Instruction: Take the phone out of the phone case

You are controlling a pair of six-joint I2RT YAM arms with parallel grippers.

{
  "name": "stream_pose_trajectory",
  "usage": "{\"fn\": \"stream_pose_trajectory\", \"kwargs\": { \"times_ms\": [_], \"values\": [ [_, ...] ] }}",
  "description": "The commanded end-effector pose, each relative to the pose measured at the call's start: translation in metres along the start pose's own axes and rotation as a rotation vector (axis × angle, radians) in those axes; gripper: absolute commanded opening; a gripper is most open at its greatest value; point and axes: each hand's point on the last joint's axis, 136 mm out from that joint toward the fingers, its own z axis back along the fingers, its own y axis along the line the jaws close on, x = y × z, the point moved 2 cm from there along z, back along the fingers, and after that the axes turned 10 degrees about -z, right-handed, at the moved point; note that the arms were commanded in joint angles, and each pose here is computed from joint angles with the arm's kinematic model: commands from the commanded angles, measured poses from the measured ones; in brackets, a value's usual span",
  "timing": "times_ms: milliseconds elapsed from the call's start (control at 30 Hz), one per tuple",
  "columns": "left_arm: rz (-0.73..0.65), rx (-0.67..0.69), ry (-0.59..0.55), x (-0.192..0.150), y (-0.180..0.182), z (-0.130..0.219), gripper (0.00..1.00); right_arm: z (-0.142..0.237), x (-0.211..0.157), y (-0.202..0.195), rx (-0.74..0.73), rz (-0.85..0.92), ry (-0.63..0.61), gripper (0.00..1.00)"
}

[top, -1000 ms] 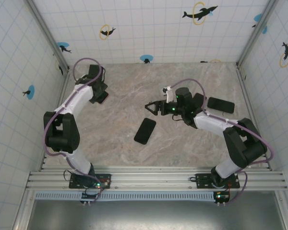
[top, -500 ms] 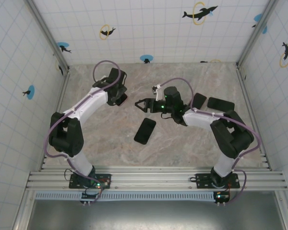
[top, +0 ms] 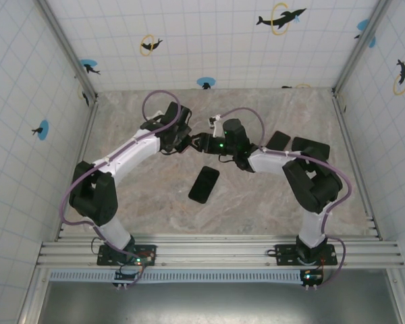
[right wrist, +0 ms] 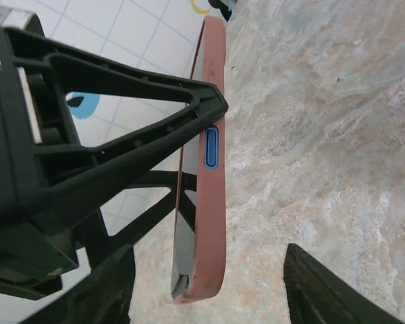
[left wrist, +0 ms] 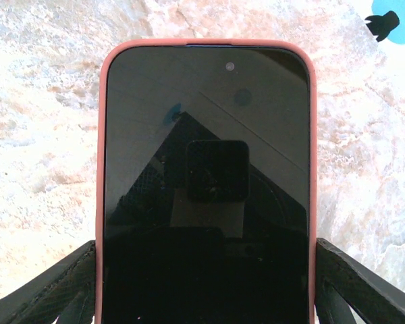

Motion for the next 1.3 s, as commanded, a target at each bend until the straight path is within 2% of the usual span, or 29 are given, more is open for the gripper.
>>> {"fn": "stream_pose_trajectory", "kwargs": {
  "times_ms": [0,67,300,533,600,700,833,1100,1267],
  "values": [
    [0.04,-0.075,-0.037,0.007,-0.015,0.017,0.63,-0.009,0.011,0.015,0.053,-0.005,-0.033,0.49],
    [0.034,-0.077,-0.035,0.004,-0.017,0.016,0.63,-0.011,0.01,0.015,0.059,-0.019,-0.028,0.43],
    [0.026,-0.098,-0.034,0.001,-0.025,0.016,0.63,-0.016,0.011,0.019,0.082,-0.04,-0.03,0.34],
    [0.027,-0.098,-0.03,-0.002,-0.025,0.017,0.64,-0.019,0.012,0.019,0.082,-0.048,-0.036,0.16],
    [0.025,-0.098,-0.029,-0.003,-0.024,0.016,0.67,-0.019,0.012,0.02,0.088,-0.052,-0.036,0.11],
    [0.019,-0.117,-0.032,-0.003,-0.024,0.017,0.76,-0.017,0.014,0.022,0.095,-0.06,-0.043,0.04],
    [-0.01,-0.156,-0.041,-0.004,-0.026,0.02,0.97,-0.013,0.02,0.029,0.11,-0.061,-0.063,0.02],
    [-0.03,-0.272,-0.087,0.01,-0.021,0.03,0.98,0.011,0.041,0.035,0.129,-0.081,-0.127,0.0],
    [-0.032,-0.429,-0.117,0.024,-0.02,0.039,0.98,0.035,0.055,0.035,0.146,-0.115,-0.184,0.0]
  ]
}}
